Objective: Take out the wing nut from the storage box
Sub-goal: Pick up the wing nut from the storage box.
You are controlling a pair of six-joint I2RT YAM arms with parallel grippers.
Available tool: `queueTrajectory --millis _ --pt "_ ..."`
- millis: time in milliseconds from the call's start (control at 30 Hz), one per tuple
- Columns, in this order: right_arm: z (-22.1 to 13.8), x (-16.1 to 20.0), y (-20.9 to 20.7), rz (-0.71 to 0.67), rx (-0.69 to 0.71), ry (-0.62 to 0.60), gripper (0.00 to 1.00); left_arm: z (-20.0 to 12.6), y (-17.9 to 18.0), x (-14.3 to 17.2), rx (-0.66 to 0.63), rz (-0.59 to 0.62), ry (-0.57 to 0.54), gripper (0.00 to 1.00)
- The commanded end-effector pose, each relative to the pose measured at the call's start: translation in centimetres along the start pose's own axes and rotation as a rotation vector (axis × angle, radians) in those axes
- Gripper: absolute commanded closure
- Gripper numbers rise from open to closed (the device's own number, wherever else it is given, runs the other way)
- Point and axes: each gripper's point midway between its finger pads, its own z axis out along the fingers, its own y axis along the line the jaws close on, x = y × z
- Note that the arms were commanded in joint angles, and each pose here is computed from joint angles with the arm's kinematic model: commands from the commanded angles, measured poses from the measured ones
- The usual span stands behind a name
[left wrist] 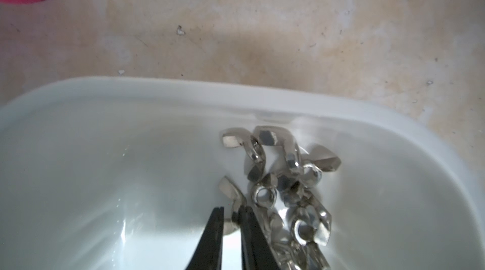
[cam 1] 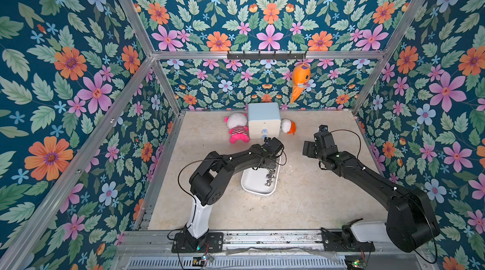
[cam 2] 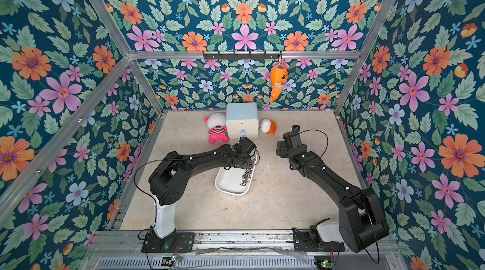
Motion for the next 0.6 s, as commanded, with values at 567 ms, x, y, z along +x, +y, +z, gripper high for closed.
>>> queueTrajectory --millis 567 --pt "0.0 -0.2 0.0 0.019 0.001 -0.011 0.09 -0.7 0.4 -0.5 -0.006 -0.008 -0.03 1.0"
